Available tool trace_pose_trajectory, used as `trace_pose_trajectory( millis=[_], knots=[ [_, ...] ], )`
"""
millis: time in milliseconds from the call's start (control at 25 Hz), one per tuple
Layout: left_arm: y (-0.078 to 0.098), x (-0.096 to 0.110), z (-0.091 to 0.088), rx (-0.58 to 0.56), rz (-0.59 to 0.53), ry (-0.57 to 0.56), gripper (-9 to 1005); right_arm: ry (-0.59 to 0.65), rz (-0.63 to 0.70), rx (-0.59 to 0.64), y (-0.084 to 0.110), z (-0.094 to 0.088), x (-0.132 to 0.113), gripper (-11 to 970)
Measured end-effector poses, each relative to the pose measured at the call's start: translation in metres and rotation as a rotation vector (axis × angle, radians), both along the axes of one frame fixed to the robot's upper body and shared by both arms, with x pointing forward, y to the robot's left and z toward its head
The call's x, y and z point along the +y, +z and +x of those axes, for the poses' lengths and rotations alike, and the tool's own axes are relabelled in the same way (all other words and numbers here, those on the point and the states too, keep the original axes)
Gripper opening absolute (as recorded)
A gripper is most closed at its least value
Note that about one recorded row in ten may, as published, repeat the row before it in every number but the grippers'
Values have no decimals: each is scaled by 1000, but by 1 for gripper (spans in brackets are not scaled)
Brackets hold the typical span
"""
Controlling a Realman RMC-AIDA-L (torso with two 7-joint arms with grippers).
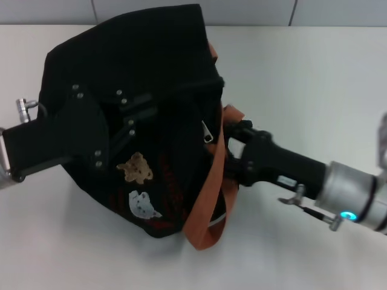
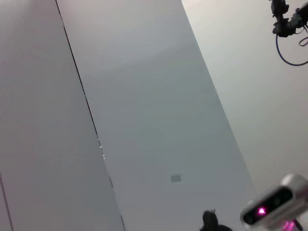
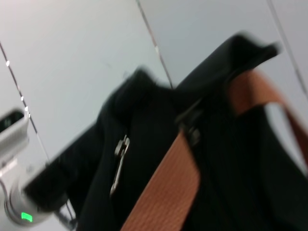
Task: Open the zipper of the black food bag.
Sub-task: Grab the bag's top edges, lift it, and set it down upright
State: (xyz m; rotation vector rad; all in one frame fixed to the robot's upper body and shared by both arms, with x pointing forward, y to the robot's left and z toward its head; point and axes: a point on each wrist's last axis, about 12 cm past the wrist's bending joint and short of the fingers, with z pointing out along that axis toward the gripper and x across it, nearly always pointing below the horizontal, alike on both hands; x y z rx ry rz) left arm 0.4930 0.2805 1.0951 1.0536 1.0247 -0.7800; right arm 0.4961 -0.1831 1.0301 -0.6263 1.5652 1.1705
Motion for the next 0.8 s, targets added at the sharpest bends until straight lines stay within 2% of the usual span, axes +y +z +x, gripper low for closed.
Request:
trace_pose_trajectory(
  millis=[320,480,680,760,800],
  knots=[
    [-9,6,-13,35,2,14,92,-150,30,-51,1,-4,-40,815],
    [-13,0,-15,35,-15,0,92,-163,47,-101,6,-4,-43,809],
    [-12,-3,-13,28,-15,-7,93,-138,22,-215,13,2,-37,800],
    [-11,-4,-12,25,-15,-9,93,-124,-7,-288,15,3,-30,796],
    [-11,-5,-10,22,-16,-14,93,-125,-39,-375,15,3,-24,795]
  ],
)
